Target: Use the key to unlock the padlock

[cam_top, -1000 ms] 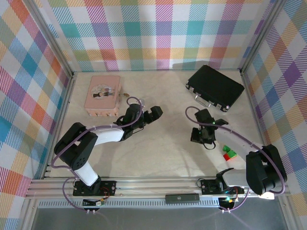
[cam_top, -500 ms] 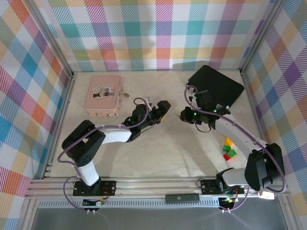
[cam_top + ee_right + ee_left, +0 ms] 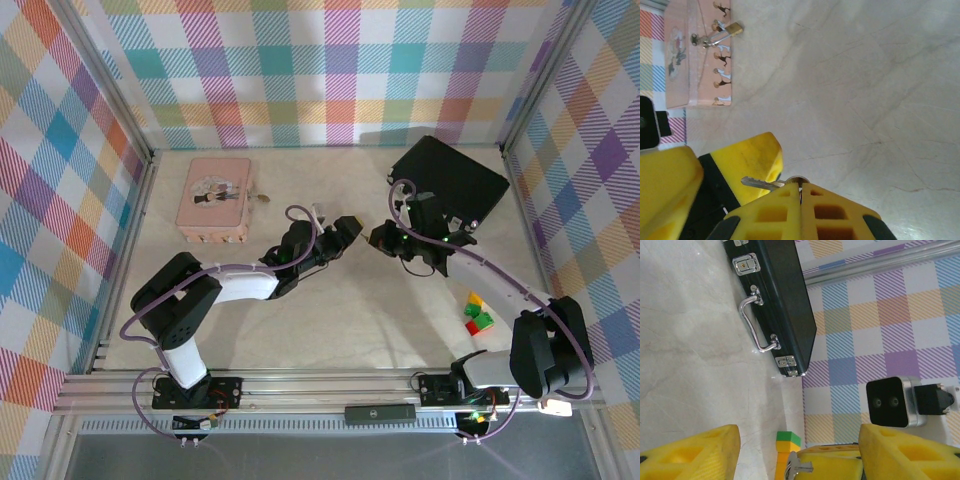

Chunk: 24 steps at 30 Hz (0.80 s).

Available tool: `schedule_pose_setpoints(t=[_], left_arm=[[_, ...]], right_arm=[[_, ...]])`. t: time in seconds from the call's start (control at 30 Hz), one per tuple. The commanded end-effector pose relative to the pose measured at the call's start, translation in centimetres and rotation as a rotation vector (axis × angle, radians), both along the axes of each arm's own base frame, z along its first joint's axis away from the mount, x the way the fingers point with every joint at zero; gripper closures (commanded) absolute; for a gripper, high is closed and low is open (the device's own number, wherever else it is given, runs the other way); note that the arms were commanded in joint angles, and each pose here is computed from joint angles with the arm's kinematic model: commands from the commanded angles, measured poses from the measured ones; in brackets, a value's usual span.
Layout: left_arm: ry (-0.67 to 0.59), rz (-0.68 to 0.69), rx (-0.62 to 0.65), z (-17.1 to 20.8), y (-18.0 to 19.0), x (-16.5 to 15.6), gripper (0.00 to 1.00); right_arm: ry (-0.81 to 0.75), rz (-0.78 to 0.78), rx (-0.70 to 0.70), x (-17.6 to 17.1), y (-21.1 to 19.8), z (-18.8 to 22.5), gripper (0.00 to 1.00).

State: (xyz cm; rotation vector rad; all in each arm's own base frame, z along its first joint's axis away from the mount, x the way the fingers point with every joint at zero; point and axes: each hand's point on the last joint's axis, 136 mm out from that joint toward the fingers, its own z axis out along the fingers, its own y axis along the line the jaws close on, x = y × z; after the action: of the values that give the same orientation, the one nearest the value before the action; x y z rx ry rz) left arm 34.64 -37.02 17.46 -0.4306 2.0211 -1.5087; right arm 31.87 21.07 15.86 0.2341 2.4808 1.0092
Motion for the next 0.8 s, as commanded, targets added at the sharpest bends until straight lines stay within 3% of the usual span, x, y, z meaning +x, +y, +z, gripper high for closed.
schedule_pose_setpoints(t=[0.0,0.17,0.4,0.5,0.53,0.63,0.77], left_arm=[[-0.066,0.001,0.009,2.4,-0.2,-0.4,0.40],[-0.075,-0.014,0.030,2.3,-0.8,-0.5,0.55],[-0.086,-0.019,0.018,2.6,-1.1,-0.6,1.00],[-0.101,0.000,0.041,2.7,-0.5,-0.7,1.00],[-0.118,0.008,0.060,2.8,-0.1,-0.7,1.00],[-0.243,-0.022,0.157,3.5,0.3,-1.1,1.00],[-0.390,-0.126,0.269,3.5,0.5,-2.0,1.00]], right_arm=[[-0.026,-0.004,0.074,0.6,0.7,1.0,1.00],[-0.036,0.002,0.076,0.5,0.8,1.4,1.00],[-0.044,0.023,0.077,0.5,1.0,2.0,1.00],[-0.067,0.044,0.050,0.5,0.8,2.6,1.00],[-0.088,0.040,0.021,0.5,0.3,3.0,0.91],[-0.191,0.017,-0.071,0.9,-1.4,4.8,0.44],[-0.324,0.017,-0.142,1.1,-2.7,6.6,0.28]])
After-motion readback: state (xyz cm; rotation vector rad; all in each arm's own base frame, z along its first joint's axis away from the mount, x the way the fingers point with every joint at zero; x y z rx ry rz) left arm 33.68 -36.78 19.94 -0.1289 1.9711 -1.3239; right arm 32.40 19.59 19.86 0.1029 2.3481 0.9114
